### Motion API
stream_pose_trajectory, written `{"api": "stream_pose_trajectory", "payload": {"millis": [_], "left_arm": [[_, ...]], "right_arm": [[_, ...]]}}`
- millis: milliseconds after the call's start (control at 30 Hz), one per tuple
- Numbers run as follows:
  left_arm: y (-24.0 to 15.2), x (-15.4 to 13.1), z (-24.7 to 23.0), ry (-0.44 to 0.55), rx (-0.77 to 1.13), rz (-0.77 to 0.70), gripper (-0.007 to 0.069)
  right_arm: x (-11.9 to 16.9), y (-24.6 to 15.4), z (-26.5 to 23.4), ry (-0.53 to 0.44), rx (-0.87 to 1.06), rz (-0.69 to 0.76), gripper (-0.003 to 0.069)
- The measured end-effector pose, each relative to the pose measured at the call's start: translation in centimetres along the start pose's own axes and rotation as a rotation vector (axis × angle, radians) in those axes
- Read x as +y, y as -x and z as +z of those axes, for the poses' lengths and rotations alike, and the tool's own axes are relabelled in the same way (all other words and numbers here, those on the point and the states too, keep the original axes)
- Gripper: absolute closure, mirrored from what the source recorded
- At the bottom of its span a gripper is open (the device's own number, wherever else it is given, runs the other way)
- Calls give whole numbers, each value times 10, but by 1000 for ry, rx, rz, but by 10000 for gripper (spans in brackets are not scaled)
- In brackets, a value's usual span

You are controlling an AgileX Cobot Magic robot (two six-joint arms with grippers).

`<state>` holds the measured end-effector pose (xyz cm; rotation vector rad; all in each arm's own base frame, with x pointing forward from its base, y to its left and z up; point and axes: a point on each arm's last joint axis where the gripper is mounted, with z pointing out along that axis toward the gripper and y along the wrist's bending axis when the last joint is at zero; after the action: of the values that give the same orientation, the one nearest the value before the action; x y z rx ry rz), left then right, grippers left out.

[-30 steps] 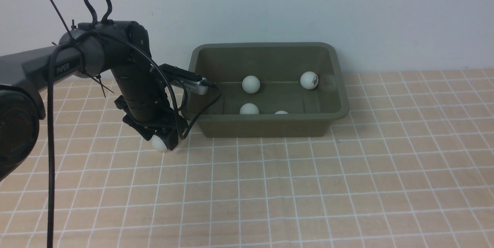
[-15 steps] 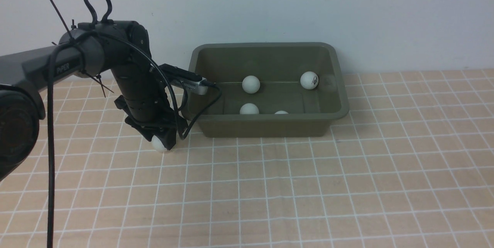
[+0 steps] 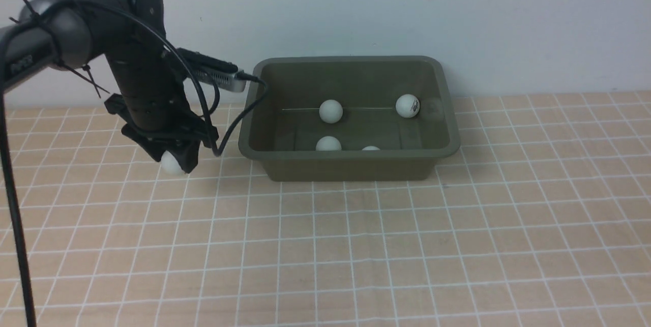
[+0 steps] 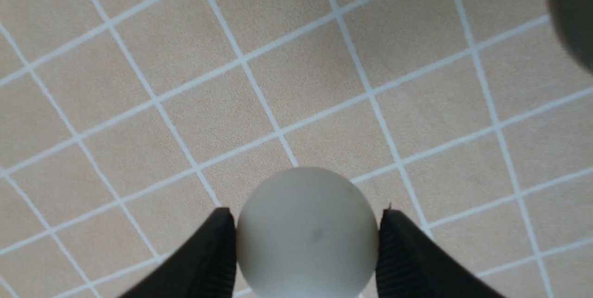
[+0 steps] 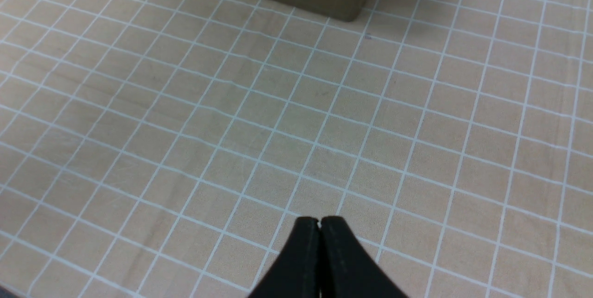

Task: Put the table tennis balls into the box on the light coffee tablecloth.
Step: 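Drop the ball into the bin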

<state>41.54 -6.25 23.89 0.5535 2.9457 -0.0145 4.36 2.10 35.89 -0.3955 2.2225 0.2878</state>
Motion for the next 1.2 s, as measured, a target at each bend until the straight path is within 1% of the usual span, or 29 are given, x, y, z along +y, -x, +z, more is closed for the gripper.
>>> {"api": "stream_pose_trajectory", "payload": {"millis": [67, 233, 333, 367, 500, 667, 767, 933, 1200], "left_arm": [[-1, -2, -8, -13, -17, -5, 314], [-1, -20, -51, -168, -196, -55, 314], [9, -27, -60, -253, -324, -58, 314], [9, -28, -60, -260, -326, -57, 314], [27, -38, -56, -359, -474, -33, 314], [50, -53, -39, -432, -627, 12, 314], [58, -56, -25, -461, -659, 17, 314], [64, -58, 1, -500, -636, 14, 314], [64, -58, 8, -500, -628, 28, 314]], "right_arm": [[0, 0, 0, 0, 0, 0, 677], [0, 0, 0, 0, 0, 0, 677], [0, 0, 0, 0, 0, 0, 677], [0, 0, 0, 0, 0, 0, 677], [0, 0, 0, 1, 0, 1, 677], [0, 0, 0, 3, 0, 1, 677], [1, 0, 0, 6, 1, 2, 677], [2, 0, 0, 21, 2, 9, 677], [2, 0, 0, 24, 2, 10, 677]]}}
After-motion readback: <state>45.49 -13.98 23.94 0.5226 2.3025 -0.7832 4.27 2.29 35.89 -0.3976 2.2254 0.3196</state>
